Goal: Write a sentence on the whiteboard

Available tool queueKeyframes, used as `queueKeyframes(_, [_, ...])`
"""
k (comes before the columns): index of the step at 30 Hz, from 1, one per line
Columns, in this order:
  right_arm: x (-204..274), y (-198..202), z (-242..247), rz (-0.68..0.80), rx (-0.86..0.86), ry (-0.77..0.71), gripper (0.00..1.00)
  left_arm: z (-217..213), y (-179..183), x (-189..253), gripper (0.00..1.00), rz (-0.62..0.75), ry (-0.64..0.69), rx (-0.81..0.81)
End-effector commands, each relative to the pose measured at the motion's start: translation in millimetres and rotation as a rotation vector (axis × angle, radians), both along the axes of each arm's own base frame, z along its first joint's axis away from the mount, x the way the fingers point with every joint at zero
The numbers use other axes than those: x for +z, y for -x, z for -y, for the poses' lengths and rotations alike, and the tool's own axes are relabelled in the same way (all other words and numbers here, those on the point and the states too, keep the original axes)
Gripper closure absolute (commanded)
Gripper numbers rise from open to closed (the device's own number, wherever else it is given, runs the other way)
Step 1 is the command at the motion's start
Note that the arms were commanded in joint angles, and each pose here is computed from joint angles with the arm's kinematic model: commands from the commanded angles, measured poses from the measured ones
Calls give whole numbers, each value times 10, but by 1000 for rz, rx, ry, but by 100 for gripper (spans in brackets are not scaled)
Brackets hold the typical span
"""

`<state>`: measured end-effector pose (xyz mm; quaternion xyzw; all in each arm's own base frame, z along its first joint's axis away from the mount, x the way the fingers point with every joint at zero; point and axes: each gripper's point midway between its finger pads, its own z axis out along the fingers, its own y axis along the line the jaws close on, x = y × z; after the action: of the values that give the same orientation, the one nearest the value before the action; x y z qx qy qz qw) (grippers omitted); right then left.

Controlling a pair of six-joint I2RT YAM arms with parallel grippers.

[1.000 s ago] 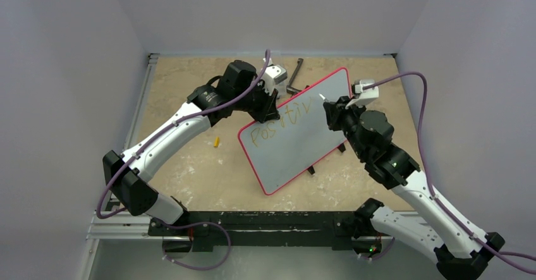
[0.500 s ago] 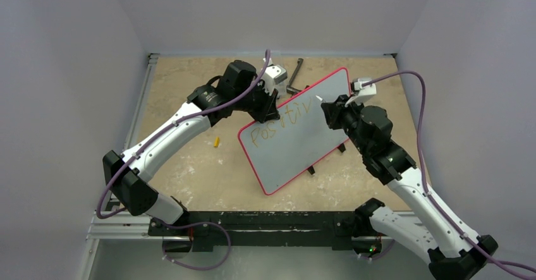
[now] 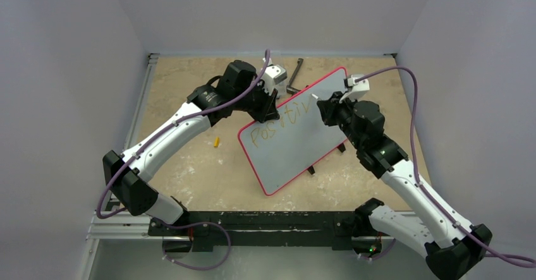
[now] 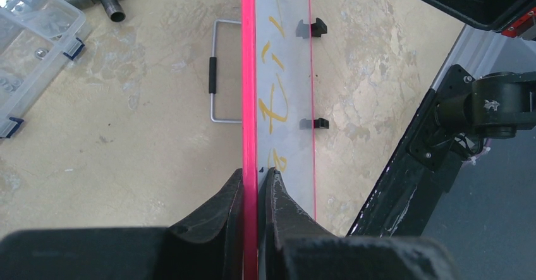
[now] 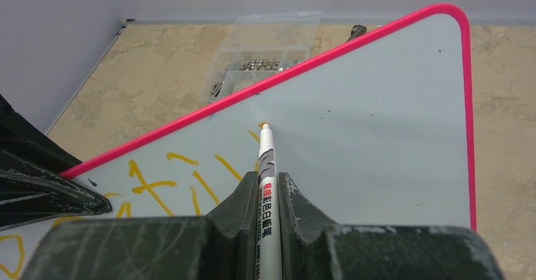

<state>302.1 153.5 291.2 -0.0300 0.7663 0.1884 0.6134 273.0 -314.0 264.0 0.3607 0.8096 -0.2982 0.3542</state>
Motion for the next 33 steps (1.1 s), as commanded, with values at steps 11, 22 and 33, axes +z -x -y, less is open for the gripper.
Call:
queueKeyframes(11, [-346,54,35,-54,-14,-18,100,-160,95,-246,100,12,-128,-45])
queueKeyframes(22, [-129,197,97,-33,-4,-35,100,-161,97,-230,100,16,-125,-44])
queueKeyframes(33, [410,249,45,72,37,-115,100,-163,106,-213,100,18,-122,-45])
